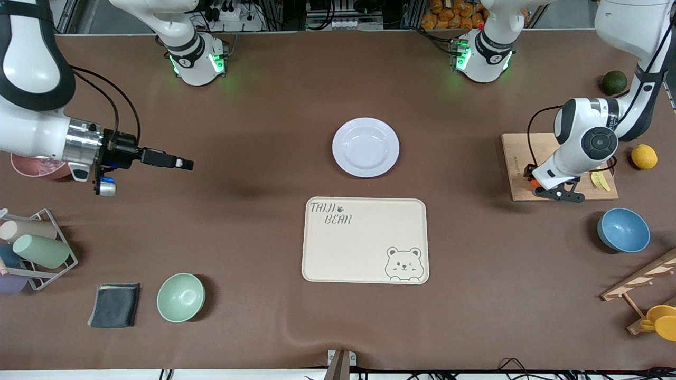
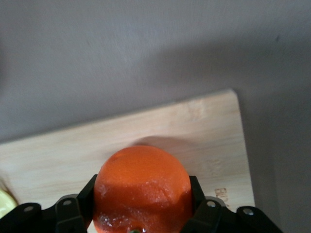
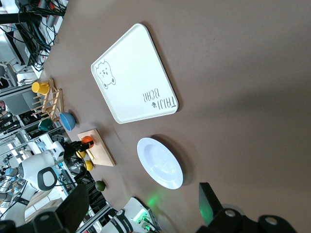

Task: Place orange and plate with both arms
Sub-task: 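Carry the orange with the left gripper onto the white plate, then release the orange on the plate while the right gripper reaches the plate rim, then grasp the plate rim with the right gripper while the left gripper withdraws, then slide the plate with the right gripper onto the white bear tray, then open the right gripper and release the plate on the tray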

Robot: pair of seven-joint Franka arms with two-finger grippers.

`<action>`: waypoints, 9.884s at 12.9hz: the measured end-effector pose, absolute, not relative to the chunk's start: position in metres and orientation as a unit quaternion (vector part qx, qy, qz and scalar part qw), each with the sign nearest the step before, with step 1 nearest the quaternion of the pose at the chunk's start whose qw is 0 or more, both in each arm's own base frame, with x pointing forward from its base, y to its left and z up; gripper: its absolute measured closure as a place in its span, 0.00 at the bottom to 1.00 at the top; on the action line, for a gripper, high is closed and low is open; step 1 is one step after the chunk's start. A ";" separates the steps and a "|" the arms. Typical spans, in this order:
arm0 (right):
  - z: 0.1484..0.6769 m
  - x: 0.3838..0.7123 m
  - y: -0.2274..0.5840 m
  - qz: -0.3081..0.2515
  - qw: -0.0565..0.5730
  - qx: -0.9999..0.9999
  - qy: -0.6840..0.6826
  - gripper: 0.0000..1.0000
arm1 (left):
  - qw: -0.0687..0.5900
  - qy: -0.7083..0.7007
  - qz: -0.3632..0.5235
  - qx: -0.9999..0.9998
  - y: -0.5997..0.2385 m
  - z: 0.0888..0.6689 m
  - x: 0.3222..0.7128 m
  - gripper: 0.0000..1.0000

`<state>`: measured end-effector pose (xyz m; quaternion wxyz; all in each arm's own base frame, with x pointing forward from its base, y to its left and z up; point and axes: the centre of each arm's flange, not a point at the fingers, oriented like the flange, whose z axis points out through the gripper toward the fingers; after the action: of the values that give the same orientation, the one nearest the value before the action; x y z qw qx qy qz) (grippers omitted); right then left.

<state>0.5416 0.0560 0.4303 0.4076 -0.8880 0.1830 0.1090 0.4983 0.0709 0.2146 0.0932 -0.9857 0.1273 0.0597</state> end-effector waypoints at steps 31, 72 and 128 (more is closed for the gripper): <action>0.229 0.414 0.232 -0.035 0.479 -0.857 0.184 0.00 | 0.040 -0.135 0.180 -0.974 -0.469 0.205 0.446 0.01; 0.124 0.322 0.372 -0.030 0.493 -0.850 0.184 0.59 | 0.017 0.062 0.021 -0.998 -0.021 0.616 0.540 0.00; 0.135 0.531 0.395 -0.137 0.495 -0.799 0.314 0.70 | -0.013 0.033 0.024 -0.999 -0.019 0.623 0.533 0.00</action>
<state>0.5311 0.3951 0.1354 0.4951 -0.7985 0.3139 -0.1367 0.5334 -0.0187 0.6225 -0.0130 -0.9991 0.0325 0.0235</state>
